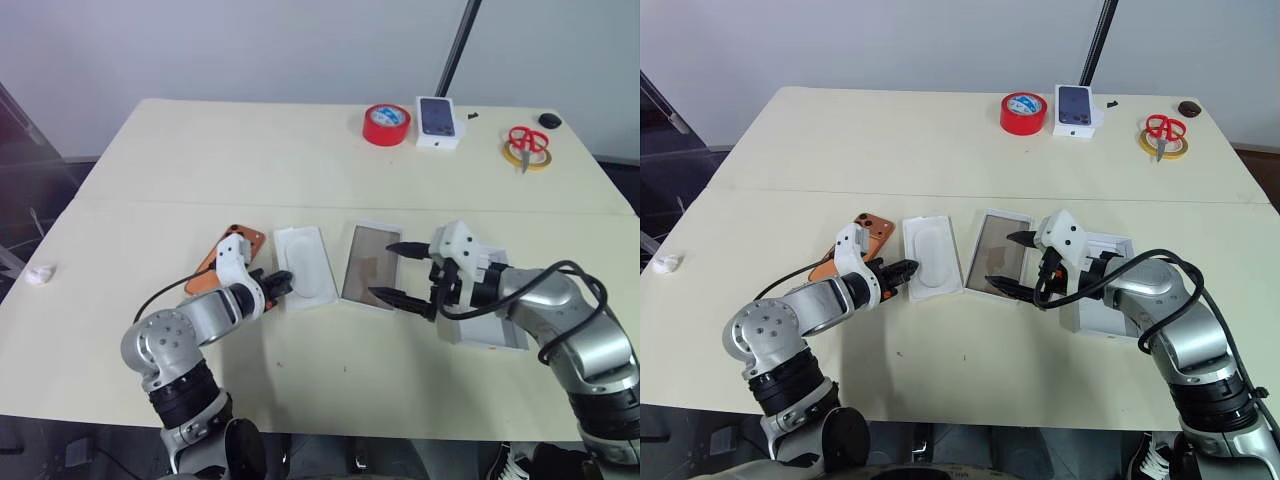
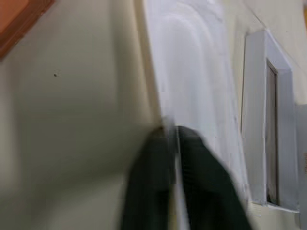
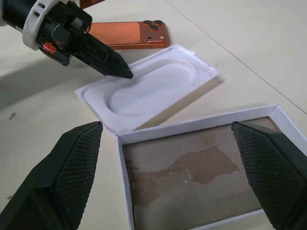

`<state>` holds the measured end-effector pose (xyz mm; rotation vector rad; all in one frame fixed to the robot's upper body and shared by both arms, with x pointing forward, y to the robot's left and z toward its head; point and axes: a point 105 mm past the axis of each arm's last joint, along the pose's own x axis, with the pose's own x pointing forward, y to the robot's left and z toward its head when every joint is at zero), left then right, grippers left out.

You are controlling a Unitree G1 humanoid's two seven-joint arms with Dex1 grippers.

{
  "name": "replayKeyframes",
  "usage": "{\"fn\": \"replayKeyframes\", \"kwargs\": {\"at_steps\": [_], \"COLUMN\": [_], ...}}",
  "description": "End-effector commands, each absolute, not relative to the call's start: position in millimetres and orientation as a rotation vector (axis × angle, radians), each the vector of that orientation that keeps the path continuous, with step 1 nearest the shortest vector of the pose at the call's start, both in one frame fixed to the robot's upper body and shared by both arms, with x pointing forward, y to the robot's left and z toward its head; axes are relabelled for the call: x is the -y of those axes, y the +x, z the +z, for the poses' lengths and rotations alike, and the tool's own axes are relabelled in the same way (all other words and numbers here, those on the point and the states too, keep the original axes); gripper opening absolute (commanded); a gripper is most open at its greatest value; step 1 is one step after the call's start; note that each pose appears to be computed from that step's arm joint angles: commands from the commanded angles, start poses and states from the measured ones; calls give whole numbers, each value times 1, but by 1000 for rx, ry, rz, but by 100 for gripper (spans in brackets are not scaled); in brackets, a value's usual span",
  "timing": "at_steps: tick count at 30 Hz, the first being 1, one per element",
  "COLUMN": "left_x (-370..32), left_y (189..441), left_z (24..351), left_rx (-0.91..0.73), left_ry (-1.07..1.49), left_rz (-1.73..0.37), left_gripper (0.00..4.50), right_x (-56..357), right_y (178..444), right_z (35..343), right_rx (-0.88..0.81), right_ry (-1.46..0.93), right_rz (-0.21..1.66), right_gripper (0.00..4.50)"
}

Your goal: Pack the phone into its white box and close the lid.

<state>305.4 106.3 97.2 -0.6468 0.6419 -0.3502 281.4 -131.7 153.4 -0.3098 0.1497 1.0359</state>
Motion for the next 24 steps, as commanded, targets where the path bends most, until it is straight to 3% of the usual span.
{"fn": "replayKeyframes", "kwargs": {"at_steps": [1,9,18,21,24], "left_x": [-110,-127,-142,-147,-149], "left_y": [308,315,315,315,315], "left_z": [102,124,139,140,142], "left_rx": [-624,-528,-483,-477,-468], "left_ry": [-651,-642,-536,-529,-525], "left_rz": [-334,-348,-395,-384,-379], "left_gripper": [4,4,4,0,0], "right_x": [130,124,109,110,107], "right_y": [277,265,272,277,276], "right_z": [163,140,108,98,94], "right_rx": [-114,-206,-314,-334,-321], "right_ry": [-348,-469,-569,-622,-661], "right_rz": [1043,1139,1182,1165,1181], "right_gripper": [450,450,450,332,178]}}
